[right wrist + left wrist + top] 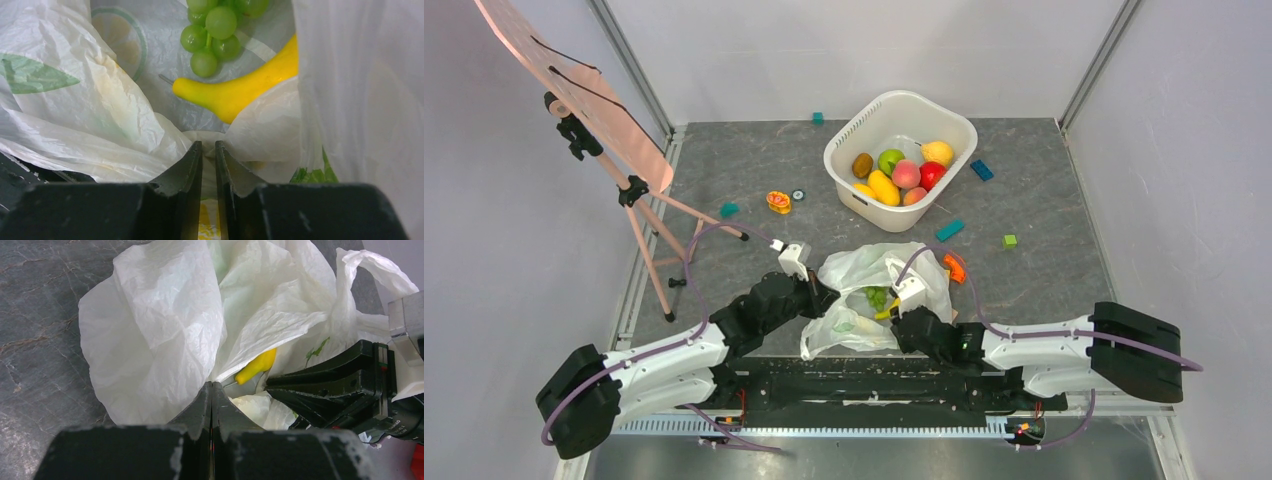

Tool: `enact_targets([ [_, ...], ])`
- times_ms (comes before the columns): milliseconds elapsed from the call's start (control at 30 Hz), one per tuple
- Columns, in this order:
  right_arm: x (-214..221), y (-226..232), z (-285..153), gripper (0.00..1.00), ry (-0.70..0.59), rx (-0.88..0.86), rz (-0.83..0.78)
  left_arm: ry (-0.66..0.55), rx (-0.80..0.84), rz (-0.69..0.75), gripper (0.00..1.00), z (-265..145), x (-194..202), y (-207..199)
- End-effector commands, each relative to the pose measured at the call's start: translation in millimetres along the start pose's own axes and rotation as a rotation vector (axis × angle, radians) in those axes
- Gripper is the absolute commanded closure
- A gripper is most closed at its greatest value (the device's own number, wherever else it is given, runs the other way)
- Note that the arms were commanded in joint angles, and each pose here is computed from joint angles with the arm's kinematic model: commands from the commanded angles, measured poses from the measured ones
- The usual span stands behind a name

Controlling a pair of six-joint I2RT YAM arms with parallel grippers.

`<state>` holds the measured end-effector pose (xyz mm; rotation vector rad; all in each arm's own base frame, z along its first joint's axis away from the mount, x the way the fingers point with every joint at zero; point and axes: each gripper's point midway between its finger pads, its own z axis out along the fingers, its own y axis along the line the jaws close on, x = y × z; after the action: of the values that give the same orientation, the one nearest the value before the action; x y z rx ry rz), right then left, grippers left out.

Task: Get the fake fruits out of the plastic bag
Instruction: Adjust the plastic bag at the center of the board, then adjust the fake fruit in the plastic bag.

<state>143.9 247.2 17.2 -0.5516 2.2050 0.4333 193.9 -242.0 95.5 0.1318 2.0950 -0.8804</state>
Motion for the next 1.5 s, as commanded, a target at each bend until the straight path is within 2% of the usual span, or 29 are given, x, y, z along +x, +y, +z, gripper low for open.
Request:
enact_targets([
  [0,-32,5,-5,0.80,-0.099,0.018,0.052,-0.056,0.023,-0.032,0.98,-1,-11,-6],
  [133,-70,15,-12,0.66,-0.189,0.008,0.073,-0.058,0.030,-0.029,0.98,-2,-11,-8],
  [300,-100,20,-14,0.57,-0.234,0.027,0.078,-0.048,0.042,-0.026,0.98,-2,-9,-9],
  [367,-103,18,-9,0.54,-0.222,0.038,0.083,-0.046,0.043,-0.028,0.98,-2,-8,-9],
  [500,-101,16,3,0.42,-0.168,0.037,0.110,-0.047,0.046,-0.031,0.98,-3,-7,-9],
  [700,-95,12,17,0.39,-0.114,0.051,0.125,-0.048,0.047,-0.032,0.98,-3,-7,-9],
  [800,-89,9,24,0.34,-0.086,0.063,0.137,-0.047,0.048,-0.032,0.98,-3,-7,-9],
  [933,-85,9,32,0.33,-0.069,0.068,0.139,-0.043,0.048,-0.031,0.98,-3,-6,-9],
  [1133,-77,11,42,0.45,-0.029,0.067,0.139,-0.045,0.052,-0.031,0.98,-4,-7,-9],
  [1367,-64,2,53,0.45,0.008,0.124,0.124,-0.044,0.056,-0.032,0.98,-3,-7,-10],
  [1467,-59,-4,59,0.49,0.021,0.160,0.114,-0.046,0.060,-0.030,0.98,-4,-7,-11],
])
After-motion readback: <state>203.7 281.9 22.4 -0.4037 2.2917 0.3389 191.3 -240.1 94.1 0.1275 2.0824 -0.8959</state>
